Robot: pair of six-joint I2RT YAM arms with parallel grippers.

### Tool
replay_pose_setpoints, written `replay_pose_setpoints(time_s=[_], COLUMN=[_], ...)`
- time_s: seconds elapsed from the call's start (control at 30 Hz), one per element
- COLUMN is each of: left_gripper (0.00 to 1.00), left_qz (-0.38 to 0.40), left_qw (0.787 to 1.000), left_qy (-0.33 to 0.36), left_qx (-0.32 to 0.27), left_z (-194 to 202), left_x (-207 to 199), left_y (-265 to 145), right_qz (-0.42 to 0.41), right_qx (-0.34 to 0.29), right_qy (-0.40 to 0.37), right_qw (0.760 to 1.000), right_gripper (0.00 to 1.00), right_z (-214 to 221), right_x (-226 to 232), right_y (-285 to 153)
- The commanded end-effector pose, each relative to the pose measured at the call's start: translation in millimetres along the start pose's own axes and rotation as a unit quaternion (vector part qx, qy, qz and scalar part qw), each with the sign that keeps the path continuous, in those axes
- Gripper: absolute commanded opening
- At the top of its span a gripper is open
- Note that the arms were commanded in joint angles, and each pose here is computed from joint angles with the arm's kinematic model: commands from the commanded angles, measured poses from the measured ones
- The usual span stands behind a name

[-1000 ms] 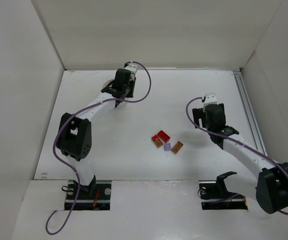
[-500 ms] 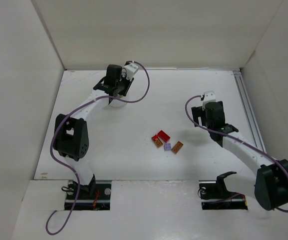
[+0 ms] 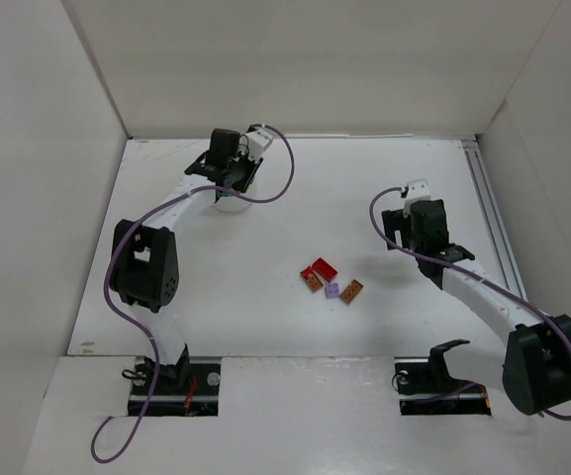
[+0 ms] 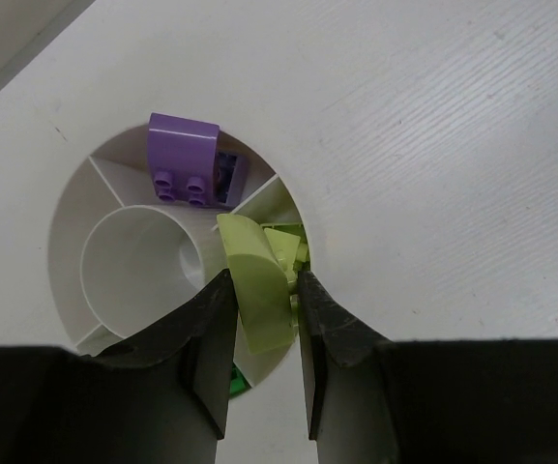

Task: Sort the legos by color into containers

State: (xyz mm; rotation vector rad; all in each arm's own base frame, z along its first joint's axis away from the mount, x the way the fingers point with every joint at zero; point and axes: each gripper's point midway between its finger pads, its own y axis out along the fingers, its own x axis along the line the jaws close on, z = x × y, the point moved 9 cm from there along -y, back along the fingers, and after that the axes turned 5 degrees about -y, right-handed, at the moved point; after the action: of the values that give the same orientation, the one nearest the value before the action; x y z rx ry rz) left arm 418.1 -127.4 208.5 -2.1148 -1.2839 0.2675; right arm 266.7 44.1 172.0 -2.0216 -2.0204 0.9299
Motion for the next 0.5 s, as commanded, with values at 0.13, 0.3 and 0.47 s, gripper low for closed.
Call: replay_pose_setpoints(time_s=[0.13, 0.3, 0.47], left_gripper=[0.14, 0.34, 0.44], left_qz=[-0.030, -0.038, -0.045], left_qw=[1.000, 0.999, 0.999], left_qy=[0.004, 0.003, -0.001], left_qx=[-0.007, 0.004, -0.004], left_z=[-10.2, -4.0, -7.6], left_x=[7.5, 8.1, 9.2], left_y=[-5.6, -1.9, -4.9], right_qz=[0.003, 0.004, 0.004], right_qx=[-0.041, -0.045, -0.045], right_qy=[0.017, 0.019, 0.019], right_qw=[0.999, 0.999, 0.999], right_gripper=[1.00, 1.00, 1.00], right_z=[-23.0, -24.4, -24.4], right_x=[-9.1, -9.3, -9.3], right_y=[1.1, 1.3, 1.3])
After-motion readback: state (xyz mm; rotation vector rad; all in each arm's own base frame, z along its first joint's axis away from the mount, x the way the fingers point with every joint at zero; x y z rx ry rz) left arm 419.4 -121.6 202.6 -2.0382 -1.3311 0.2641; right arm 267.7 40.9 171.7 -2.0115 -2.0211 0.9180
